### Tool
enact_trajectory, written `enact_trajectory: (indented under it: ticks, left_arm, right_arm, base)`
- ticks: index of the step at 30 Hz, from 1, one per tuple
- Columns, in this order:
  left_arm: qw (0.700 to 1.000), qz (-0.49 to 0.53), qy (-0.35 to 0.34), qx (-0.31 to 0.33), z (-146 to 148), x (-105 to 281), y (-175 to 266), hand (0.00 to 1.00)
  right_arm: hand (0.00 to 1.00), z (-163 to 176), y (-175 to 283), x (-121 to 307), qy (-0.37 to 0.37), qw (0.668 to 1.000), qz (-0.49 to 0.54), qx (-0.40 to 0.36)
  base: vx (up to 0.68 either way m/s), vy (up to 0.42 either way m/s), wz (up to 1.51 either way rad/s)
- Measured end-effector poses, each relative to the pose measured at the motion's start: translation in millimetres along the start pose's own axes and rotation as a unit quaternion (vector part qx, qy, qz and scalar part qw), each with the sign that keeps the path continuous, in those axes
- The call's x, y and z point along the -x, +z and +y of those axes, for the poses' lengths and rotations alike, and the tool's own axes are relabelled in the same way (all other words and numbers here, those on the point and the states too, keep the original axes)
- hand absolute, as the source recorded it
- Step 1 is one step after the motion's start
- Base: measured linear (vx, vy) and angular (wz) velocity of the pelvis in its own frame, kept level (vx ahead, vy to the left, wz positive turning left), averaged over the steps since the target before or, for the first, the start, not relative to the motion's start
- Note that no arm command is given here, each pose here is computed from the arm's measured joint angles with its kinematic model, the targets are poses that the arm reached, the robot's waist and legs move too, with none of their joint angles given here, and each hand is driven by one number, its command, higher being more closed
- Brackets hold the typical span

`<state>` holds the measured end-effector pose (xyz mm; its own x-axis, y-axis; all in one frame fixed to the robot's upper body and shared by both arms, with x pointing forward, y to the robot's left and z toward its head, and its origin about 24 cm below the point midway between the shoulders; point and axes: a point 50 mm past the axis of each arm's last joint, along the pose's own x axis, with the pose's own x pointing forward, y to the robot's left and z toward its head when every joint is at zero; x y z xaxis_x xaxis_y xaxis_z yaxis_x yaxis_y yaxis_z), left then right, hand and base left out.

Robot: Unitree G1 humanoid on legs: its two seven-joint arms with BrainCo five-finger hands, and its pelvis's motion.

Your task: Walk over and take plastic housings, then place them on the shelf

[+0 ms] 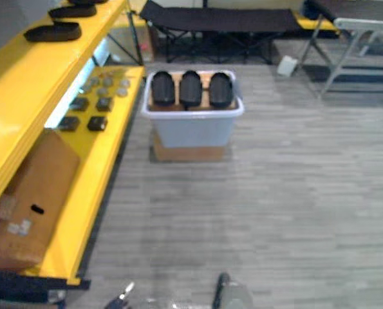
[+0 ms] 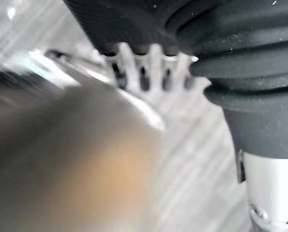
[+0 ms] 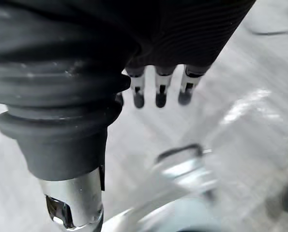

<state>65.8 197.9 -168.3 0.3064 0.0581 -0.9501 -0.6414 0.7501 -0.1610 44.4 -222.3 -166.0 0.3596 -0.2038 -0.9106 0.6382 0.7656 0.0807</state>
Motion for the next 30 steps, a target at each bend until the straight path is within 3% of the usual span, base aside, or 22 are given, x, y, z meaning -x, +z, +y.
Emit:
enact_trajectory:
  ticks: [6,9,14,18,21,24,27,30]
  left_arm:
    - [1.000,0.019,-0.002,-0.001,5.5,2.7,-16.8,0.00]
    - [0.999,0.041,0.015,-0.004,21.1,8.5,-36.7,0.00]
    - [1.000,0.018,0.017,-0.020,23.8,6.7,-19.2,0.00]
    - [0.999,-0.039,0.020,-0.032,19.2,4.6,7.1,0.00]
    - [0.992,-0.121,-0.034,-0.032,-19.2,2.3,57.2,0.00]
    - [0.984,-0.154,-0.074,-0.041,-51.4,3.3,80.4,0.00]
    - [0.988,-0.135,-0.077,-0.004,-52.2,2.1,67.8,0.00]
    - [0.996,-0.075,-0.037,0.035,-33.4,-0.5,28.0,0.00]
  right_arm:
    - [0.00,34.6,68.3,-11.2,0.042,0.993,-0.107,0.022]
    - [0.00,38.7,56.0,-11.1,0.046,0.994,-0.085,0.044]
    - [0.00,45.0,60.5,-12.9,0.059,0.994,-0.077,0.048]
    - [0.00,49.7,36.7,-13.0,0.078,0.996,-0.030,0.034]
    - [0.00,45.4,28.1,-11.7,0.077,0.997,-0.018,0.027]
    - [0.00,38.7,24.8,-10.7,0.058,0.998,-0.016,0.016]
    - [0.00,30.3,11.9,-7.1,0.044,0.999,-0.005,0.012]
    - [0.00,19.6,9.5,-4.5,0.027,1.000,-0.009,-0.008]
  base:
    - [0.32,0.025,-0.35]
    - [0.44,0.204,-0.16]
    - [0.42,0.156,-0.13]
    - [0.29,0.093,-0.04]
    - [0.33,-0.043,0.60]
    - [0.29,-0.164,0.82]
    - [0.34,-0.302,0.53]
    - [0.46,-0.378,0.37]
